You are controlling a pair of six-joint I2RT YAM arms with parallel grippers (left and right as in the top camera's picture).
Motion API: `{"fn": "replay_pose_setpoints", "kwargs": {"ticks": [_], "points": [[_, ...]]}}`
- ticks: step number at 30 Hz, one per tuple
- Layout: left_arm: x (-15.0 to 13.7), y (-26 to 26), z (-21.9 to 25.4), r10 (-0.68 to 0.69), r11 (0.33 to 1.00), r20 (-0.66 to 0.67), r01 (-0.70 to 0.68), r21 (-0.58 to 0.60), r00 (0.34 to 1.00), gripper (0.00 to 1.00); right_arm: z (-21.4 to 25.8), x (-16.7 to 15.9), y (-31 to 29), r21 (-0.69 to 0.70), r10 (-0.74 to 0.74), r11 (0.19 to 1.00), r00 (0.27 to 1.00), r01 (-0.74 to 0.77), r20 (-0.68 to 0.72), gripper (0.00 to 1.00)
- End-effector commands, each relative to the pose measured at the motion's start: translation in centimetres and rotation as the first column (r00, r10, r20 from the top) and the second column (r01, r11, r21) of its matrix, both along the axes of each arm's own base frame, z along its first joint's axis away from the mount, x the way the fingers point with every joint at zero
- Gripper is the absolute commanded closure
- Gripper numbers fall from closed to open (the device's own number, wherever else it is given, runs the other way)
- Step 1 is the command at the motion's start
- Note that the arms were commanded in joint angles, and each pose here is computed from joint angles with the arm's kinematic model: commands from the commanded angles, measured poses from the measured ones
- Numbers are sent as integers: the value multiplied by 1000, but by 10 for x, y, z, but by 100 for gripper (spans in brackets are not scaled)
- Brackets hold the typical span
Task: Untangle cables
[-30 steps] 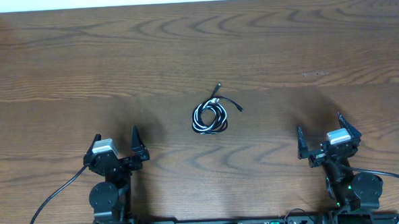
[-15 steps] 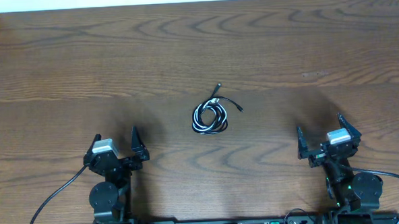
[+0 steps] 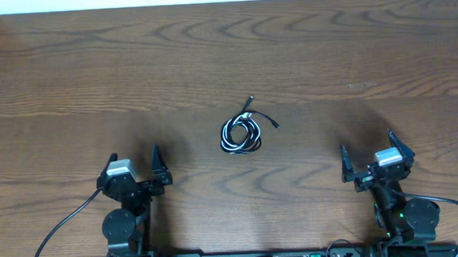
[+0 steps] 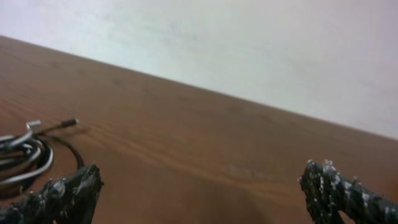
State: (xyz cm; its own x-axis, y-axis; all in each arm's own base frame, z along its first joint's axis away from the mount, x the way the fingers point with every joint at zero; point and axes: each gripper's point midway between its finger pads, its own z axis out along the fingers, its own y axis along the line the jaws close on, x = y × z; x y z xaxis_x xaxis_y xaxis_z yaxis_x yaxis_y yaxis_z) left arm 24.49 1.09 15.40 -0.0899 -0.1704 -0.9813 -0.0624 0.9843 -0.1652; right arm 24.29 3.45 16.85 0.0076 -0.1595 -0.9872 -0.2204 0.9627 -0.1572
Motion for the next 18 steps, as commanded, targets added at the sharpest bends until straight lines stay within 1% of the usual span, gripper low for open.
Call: {"fn": "replay_pose_setpoints", "kwargs": {"ticks": [1,6,8,11,18], "points": [[0,-21,-9,-123,992,-20,123,-14,992,2,6,-3,12,-6,70,998,997,-70,27,1],[-3,-38,4,-221,975,12,221,-16,975,2,6,-7,22,-4,131,991,991,-131,26,1],[-3,-39,12,-225,974,19,225,-15,974,2,9,-9,28,-7,170,985,985,-170,39,1],[-3,-38,20,-226,974,14,226,4,974,2,11,-10,30,-8,181,983,982,-181,45,1],[5,-41,35,-244,970,-42,244,-8,969,2,17,-14,36,-9,221,975,974,-221,55,1]]}}
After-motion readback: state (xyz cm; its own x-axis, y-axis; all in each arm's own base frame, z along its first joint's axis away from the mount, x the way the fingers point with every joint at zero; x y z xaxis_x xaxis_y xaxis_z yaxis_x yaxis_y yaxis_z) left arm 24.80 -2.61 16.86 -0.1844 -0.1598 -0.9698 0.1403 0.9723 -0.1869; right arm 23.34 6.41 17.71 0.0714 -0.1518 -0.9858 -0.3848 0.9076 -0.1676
